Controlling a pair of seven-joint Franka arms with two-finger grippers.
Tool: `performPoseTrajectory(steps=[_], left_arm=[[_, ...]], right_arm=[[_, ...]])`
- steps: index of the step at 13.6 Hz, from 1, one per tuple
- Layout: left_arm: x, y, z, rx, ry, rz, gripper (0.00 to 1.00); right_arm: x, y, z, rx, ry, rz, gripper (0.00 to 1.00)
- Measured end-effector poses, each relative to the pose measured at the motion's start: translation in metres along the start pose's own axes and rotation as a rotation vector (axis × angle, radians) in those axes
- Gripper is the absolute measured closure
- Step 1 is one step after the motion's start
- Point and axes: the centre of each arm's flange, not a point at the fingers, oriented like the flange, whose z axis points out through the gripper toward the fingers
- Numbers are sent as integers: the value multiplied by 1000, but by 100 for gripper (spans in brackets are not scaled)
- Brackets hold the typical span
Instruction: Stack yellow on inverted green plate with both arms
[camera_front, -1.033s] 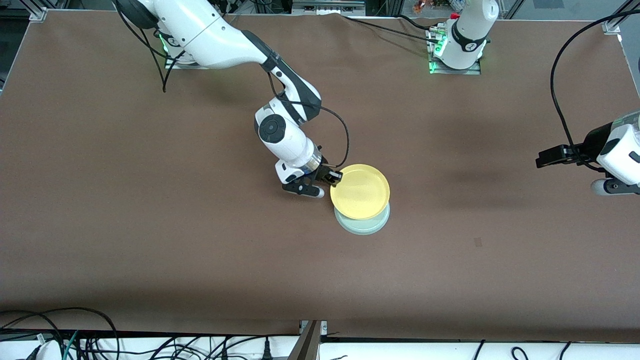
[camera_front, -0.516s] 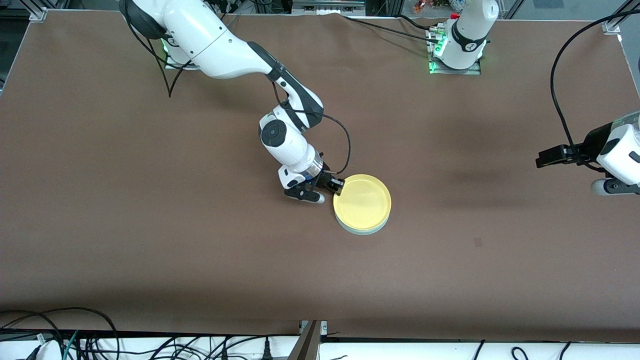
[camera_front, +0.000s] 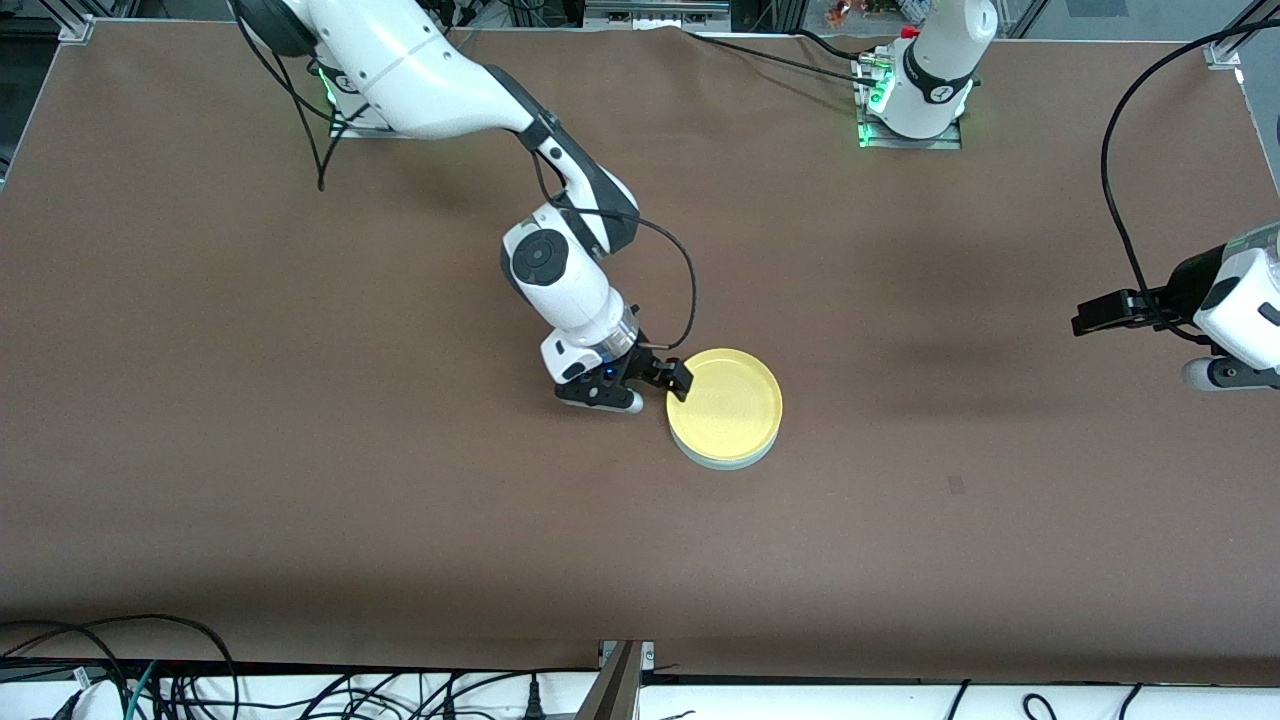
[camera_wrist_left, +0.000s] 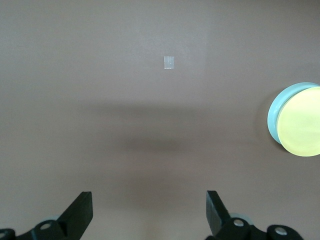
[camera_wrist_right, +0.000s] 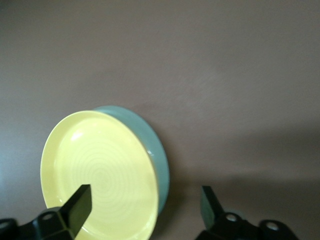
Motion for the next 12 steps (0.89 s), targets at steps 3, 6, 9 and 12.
performPoseTrajectory(steps=[3,6,9,12], left_arm=[[0,0,0,0,0,0,0],[0,0,0,0,0,0,0],[0,0,0,0,0,0,0],[0,0,0,0,0,0,0]], right_arm=[[34,16,-66,-132,-38,-138,0],[71,58,-122,-262,-99,-227,0],[106,111,-179,-371,-178,-250,0],[136,159,-250,-409,-201,-252,0]])
